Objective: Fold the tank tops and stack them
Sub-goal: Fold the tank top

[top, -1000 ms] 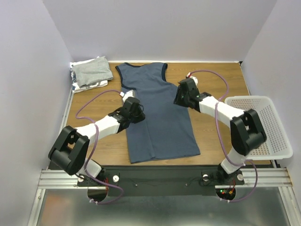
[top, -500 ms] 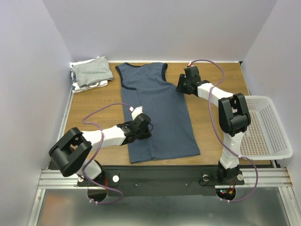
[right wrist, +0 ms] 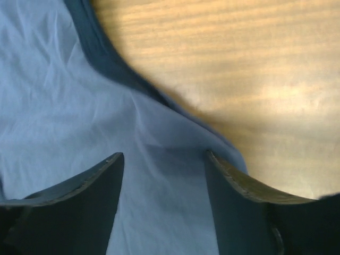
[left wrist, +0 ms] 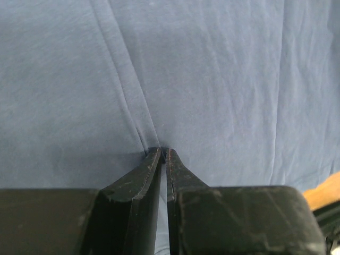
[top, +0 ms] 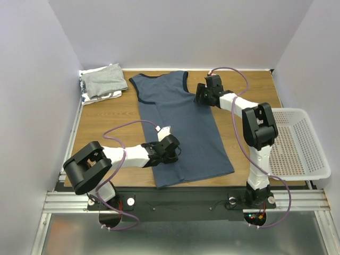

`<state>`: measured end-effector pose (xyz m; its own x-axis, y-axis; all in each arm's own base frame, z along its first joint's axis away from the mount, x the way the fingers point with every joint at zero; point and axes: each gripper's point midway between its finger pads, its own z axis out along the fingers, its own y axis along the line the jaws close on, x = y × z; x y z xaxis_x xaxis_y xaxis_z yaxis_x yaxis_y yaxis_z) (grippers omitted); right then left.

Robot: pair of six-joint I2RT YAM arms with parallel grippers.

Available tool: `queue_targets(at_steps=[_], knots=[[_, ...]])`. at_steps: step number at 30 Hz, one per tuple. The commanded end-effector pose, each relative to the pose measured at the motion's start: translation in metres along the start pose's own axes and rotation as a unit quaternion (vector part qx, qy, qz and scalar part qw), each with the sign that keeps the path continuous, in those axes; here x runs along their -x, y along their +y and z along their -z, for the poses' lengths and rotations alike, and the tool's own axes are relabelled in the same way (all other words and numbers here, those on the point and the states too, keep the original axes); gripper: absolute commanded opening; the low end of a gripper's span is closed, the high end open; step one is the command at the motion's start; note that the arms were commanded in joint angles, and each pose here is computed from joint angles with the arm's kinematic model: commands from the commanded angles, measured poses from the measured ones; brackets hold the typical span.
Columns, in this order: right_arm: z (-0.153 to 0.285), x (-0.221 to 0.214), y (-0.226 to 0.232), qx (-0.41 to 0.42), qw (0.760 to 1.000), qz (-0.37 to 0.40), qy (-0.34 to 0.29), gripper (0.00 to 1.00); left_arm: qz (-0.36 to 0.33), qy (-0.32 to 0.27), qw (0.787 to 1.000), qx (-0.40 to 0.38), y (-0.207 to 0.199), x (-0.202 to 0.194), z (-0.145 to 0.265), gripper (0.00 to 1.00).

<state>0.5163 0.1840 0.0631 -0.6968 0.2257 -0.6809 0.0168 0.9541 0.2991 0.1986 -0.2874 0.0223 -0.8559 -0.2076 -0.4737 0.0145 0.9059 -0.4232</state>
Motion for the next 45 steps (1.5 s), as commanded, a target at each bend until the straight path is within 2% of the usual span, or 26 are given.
queue_targets(at_steps=[1, 6, 11, 13, 20, 23, 26, 27, 29, 30, 33, 37, 43, 45], knots=[[-0.006, 0.061, 0.02, 0.012, 0.996, 0.033, -0.08, 0.7, -0.044, 0.082, 0.994, 0.065, 0.044, -0.049, 0.004, 0.21], [-0.027, 0.092, 0.026, 0.011, 0.992, 0.055, -0.113, 0.76, -0.069, 0.115, 0.989, 0.068, 0.052, -0.061, 0.014, 0.21], [-0.052, 0.116, 0.063, 0.091, 0.986, 0.066, -0.125, 0.79, -0.094, 0.13, 0.985, 0.063, 0.046, -0.058, 0.024, 0.21], [-0.073, 0.107, 0.066, 0.105, 0.986, 0.06, -0.115, 0.81, -0.104, 0.133, 0.984, 0.054, 0.04, -0.054, 0.029, 0.21], [-0.101, 0.089, 0.075, 0.139, 0.985, 0.036, -0.091, 0.81, -0.121, 0.143, 0.981, 0.043, 0.034, -0.042, 0.03, 0.21], [-0.109, 0.086, 0.079, 0.153, 0.984, 0.028, -0.086, 0.74, -0.126, 0.163, 0.978, 0.038, 0.037, -0.043, 0.032, 0.21], [-0.117, 0.082, 0.081, 0.16, 0.984, 0.02, -0.082, 0.56, -0.127, 0.168, 0.977, 0.039, 0.043, -0.038, 0.033, 0.21], [-0.119, 0.081, 0.081, 0.161, 0.983, 0.019, -0.081, 0.45, -0.123, 0.169, 0.977, 0.043, 0.046, -0.035, 0.033, 0.21], [-0.121, 0.086, 0.08, 0.154, 0.984, 0.016, -0.091, 0.35, -0.124, 0.172, 0.976, 0.041, 0.047, -0.034, 0.033, 0.21], [-0.125, 0.086, 0.075, 0.144, 0.985, 0.015, -0.094, 0.26, -0.125, 0.174, 0.976, 0.042, 0.049, -0.033, 0.034, 0.21], [-0.127, 0.1, 0.058, 0.1, 0.988, 0.009, -0.121, 0.13, -0.135, 0.176, 0.974, 0.037, 0.046, -0.029, 0.034, 0.21], [-0.123, 0.133, 0.015, 0.037, 0.986, -0.021, -0.161, 0.08, -0.156, 0.183, 0.97, 0.045, 0.047, -0.024, 0.032, 0.21], [-0.112, 0.176, -0.02, 0.007, 0.978, -0.03, -0.208, 0.09, -0.171, 0.203, 0.963, 0.047, 0.051, -0.028, 0.027, 0.21], [-0.11, 0.184, -0.022, 0.009, 0.976, -0.026, -0.217, 0.13, -0.172, 0.208, 0.962, 0.048, 0.054, -0.029, 0.026, 0.21]])
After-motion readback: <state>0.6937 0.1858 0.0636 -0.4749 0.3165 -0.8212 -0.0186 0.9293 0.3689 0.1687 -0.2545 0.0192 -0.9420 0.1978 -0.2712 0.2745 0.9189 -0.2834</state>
